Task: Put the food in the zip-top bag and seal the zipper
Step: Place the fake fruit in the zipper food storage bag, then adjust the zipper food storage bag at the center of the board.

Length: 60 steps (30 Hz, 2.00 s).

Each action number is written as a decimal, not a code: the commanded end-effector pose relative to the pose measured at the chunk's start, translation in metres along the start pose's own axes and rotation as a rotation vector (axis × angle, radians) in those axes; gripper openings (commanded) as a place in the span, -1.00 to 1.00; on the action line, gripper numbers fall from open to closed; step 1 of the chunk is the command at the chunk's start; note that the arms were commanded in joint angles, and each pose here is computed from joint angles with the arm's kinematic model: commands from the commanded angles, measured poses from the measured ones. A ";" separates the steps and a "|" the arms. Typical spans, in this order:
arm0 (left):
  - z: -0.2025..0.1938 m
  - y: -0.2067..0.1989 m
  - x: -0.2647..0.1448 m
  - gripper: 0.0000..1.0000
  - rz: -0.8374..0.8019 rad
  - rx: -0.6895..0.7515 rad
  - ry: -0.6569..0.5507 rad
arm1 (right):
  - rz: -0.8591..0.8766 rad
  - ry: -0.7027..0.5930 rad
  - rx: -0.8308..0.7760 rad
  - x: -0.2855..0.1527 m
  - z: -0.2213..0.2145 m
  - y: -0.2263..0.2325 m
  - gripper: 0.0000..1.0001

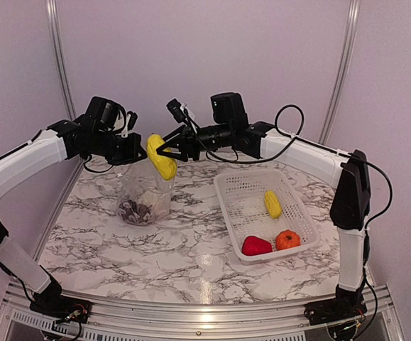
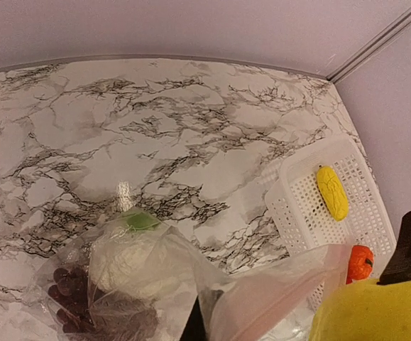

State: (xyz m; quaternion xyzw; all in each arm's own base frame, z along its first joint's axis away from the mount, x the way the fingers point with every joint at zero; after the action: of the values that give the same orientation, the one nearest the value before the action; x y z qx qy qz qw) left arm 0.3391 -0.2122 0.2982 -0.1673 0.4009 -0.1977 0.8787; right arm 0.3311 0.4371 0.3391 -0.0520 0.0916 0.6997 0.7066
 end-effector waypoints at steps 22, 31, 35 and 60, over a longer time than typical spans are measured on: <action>0.003 0.009 -0.008 -1.00 -0.066 -0.044 -0.020 | 0.030 0.277 -0.317 -0.014 -0.038 0.040 -0.08; 0.001 0.007 -0.009 -1.00 -0.077 -0.025 -0.003 | 0.042 0.496 -0.558 0.019 -0.062 0.085 0.00; -0.001 0.009 -0.011 -1.00 -0.061 -0.008 0.003 | 0.021 0.544 -0.587 0.028 -0.066 0.097 0.12; -0.001 0.007 -0.024 -0.96 -0.044 0.046 0.027 | 0.048 0.715 -0.618 0.040 -0.086 0.101 0.26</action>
State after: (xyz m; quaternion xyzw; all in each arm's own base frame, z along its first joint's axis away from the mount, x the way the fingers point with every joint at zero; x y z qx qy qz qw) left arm 0.3331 -0.1988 0.2916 -0.1581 0.4137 -0.2164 0.8701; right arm 0.2297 0.4579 0.2637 -0.4764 0.1054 0.6466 0.5864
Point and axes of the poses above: each gripper's point midway between its finger pads, its own x axis out along the fingers, its own y axis along the line the jaws close on, z = x × y, the point moved 6 cm from there along -x, back along the fingers, and after that the axes turned 5 degrees about -x, right-handed, at the moved point
